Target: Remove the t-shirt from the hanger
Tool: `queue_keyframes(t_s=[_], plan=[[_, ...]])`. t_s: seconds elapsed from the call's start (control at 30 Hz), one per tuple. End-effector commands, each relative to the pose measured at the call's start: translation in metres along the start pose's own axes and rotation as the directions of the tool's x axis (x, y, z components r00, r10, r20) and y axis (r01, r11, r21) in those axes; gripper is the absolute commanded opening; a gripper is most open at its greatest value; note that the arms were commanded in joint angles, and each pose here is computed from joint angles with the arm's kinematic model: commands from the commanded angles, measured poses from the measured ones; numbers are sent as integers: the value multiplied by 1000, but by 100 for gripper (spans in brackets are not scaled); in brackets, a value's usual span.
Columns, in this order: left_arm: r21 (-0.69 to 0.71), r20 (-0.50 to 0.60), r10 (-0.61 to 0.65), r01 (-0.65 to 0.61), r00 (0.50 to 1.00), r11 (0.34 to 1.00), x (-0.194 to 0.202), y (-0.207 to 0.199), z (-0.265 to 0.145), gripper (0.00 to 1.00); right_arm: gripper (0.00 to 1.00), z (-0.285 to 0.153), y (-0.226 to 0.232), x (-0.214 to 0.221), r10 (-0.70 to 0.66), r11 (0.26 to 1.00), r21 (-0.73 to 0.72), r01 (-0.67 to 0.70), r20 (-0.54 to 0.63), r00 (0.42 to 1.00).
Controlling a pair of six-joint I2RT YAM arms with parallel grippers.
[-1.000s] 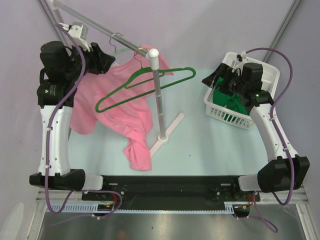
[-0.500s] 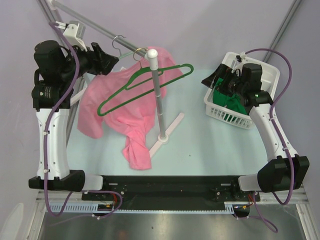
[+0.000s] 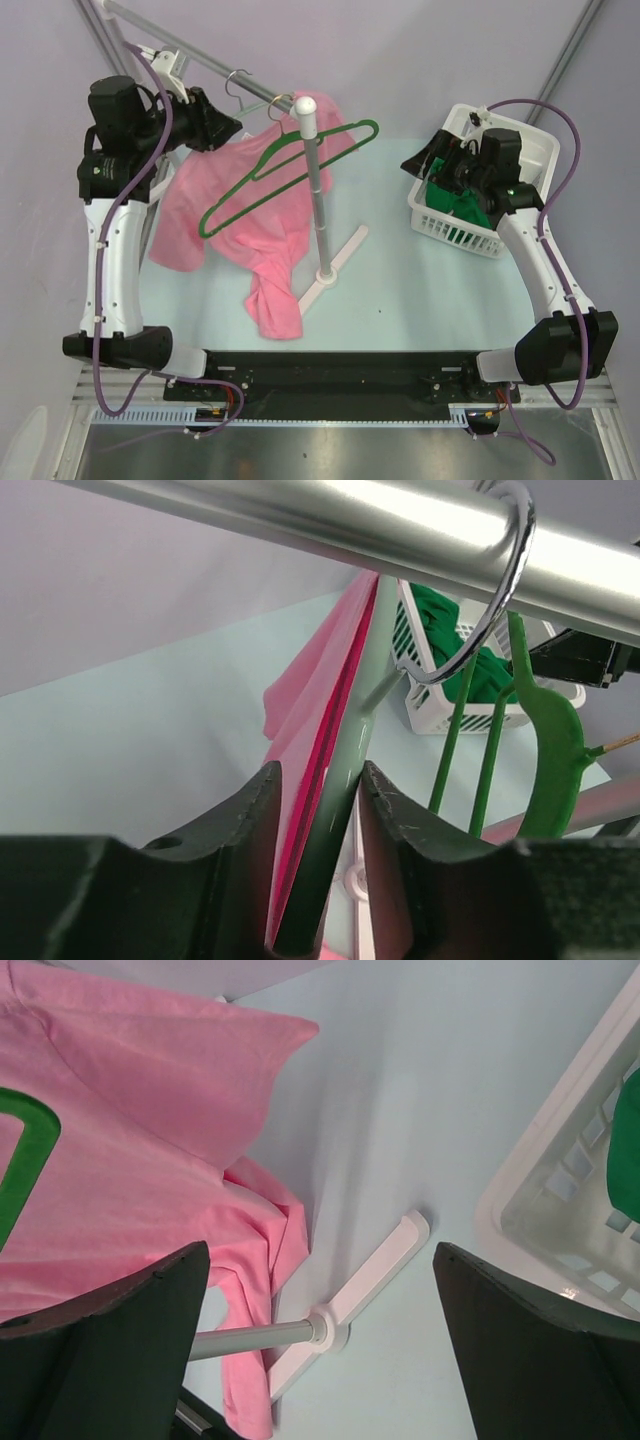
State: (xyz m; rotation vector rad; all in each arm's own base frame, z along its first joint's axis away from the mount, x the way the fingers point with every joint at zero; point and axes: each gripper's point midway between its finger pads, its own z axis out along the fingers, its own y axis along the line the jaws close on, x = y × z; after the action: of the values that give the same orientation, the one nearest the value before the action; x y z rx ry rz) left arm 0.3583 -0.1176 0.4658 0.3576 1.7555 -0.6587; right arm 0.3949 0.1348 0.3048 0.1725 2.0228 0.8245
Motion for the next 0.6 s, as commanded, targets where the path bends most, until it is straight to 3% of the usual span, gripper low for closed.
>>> queue_keyframes(t_s=[0.0, 0.07, 0.2, 0.57], plan=[[68, 0, 26, -26, 1000, 997, -7, -14, -1, 36, 100, -1, 11, -5, -7, 999, -35, 8, 25, 1000], [59, 9, 31, -32, 999, 998, -9, -14, -4, 19, 100, 0, 10, -6, -3, 999, -34, 4, 24, 1000], [30, 86, 54, -57, 995, 998, -30, -23, -20, 0, 100, 1, 14, -7, -6, 999, -43, 7, 26, 1000], [-92, 312, 101, -75, 945, 993, -82, -52, -88, 0, 100, 5, 18, -10, -18, 999, -49, 19, 22, 1000]])
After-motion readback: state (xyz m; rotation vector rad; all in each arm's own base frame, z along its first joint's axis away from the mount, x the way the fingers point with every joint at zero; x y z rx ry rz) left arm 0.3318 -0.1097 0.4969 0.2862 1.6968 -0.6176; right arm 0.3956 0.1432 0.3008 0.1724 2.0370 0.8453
